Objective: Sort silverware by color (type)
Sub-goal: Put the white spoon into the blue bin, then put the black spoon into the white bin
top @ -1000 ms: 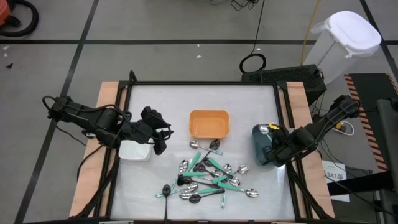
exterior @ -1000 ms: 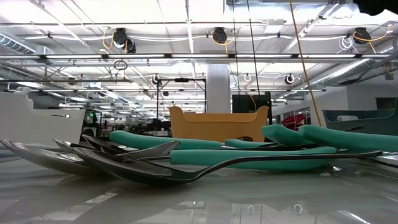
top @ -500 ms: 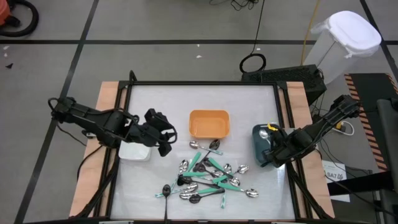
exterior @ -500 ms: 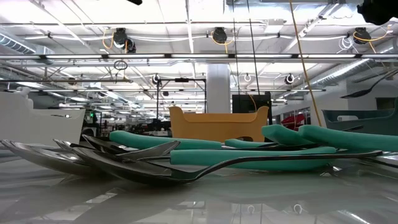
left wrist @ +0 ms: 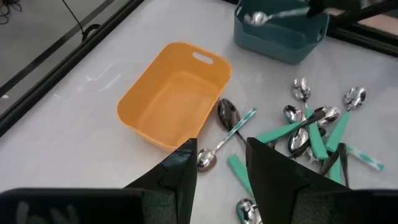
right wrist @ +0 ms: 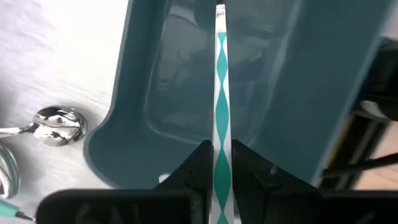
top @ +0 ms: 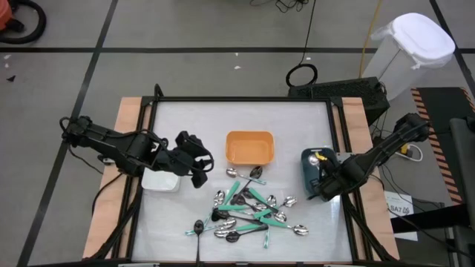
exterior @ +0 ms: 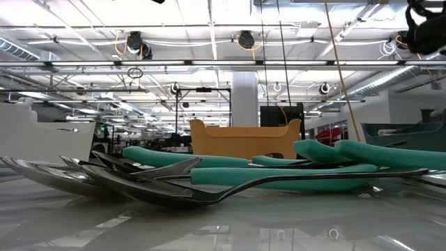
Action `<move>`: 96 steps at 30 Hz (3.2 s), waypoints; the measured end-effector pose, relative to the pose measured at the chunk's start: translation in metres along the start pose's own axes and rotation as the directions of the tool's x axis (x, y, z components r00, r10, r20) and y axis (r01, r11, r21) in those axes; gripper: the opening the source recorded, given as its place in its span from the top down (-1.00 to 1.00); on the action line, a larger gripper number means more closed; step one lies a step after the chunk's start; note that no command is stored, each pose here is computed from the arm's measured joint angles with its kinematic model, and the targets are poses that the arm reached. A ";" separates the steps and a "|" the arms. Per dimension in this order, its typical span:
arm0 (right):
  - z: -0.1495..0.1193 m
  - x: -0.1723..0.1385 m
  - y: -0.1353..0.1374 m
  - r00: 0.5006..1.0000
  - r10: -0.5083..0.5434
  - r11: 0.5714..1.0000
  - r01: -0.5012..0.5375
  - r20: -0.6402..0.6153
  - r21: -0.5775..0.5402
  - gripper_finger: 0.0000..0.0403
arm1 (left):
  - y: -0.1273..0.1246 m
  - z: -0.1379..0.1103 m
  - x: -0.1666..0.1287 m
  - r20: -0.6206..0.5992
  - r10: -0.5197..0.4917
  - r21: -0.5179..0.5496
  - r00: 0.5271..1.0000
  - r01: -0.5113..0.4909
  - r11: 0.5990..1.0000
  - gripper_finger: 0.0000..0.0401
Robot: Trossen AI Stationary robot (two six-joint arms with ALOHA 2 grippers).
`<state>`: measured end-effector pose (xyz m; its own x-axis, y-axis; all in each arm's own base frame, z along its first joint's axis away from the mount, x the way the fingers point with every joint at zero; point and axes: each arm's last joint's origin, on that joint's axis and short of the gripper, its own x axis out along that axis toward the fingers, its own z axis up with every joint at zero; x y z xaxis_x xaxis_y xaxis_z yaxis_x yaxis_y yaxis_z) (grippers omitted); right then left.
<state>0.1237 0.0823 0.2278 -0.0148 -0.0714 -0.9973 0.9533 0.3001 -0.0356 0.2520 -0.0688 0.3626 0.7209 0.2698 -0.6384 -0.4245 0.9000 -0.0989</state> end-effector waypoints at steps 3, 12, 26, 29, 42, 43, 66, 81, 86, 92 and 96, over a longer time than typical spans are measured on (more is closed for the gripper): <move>0.000 0.010 -0.001 1.000 -0.001 1.000 0.001 0.000 0.022 0.80 | 0.000 0.000 0.000 0.001 -0.001 -0.002 1.000 0.001 1.000 0.32; 0.000 0.016 -0.003 1.000 -0.023 0.999 0.022 0.011 0.036 0.73 | 0.000 0.000 0.000 0.000 -0.002 0.000 1.000 0.002 1.000 0.32; 0.000 0.007 0.000 1.000 0.003 0.998 -0.003 0.002 0.062 0.40 | 0.000 0.000 0.000 -0.001 -0.002 0.019 1.000 0.002 1.000 0.32; 0.000 -0.006 0.006 0.996 0.076 0.996 -0.077 0.039 0.048 0.37 | 0.000 0.000 0.000 -0.007 -0.010 0.017 1.000 0.010 1.000 0.32; 0.003 -0.055 0.038 0.838 0.474 0.881 -0.450 0.271 -0.149 0.37 | -0.002 -0.001 -0.001 -0.015 -0.024 -0.008 1.000 0.024 1.000 0.32; 0.003 -0.056 0.042 0.818 0.502 0.865 -0.474 0.281 -0.165 0.37 | -0.003 -0.002 -0.001 -0.019 -0.031 -0.016 0.999 0.031 0.999 0.32; -0.017 -0.033 0.120 0.688 0.674 0.739 -0.627 0.268 -0.247 0.38 | -0.051 -0.060 -0.023 -0.238 -0.090 -0.321 0.967 0.009 0.947 0.29; -0.017 -0.065 0.127 0.618 0.746 0.666 -0.690 0.249 -0.283 0.38 | -0.107 -0.127 -0.014 -0.491 -0.111 -0.499 0.864 -0.174 0.849 -0.08; -0.015 -0.075 0.126 0.628 0.736 0.675 -0.648 0.254 -0.354 0.38 | -0.122 -0.138 -0.012 -0.520 -0.175 -0.604 0.836 -0.216 0.767 -0.08; -0.005 -0.072 0.126 0.682 0.705 0.689 -0.592 0.197 -0.417 0.38 | -0.142 -0.151 -0.002 -0.506 -0.236 -0.733 0.830 -0.270 0.625 -0.08; -0.004 -0.071 0.127 0.712 0.699 0.655 -0.602 0.065 -0.457 0.38 | -0.154 -0.162 0.008 -0.516 -0.256 -0.774 0.817 -0.318 0.547 -0.08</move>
<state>0.2444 0.1291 0.2940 0.6757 0.0973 -0.7307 0.4954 0.6741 0.5479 0.2344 -0.2612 0.2488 0.4149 -0.1871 -0.8904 -0.8855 0.1417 -0.4424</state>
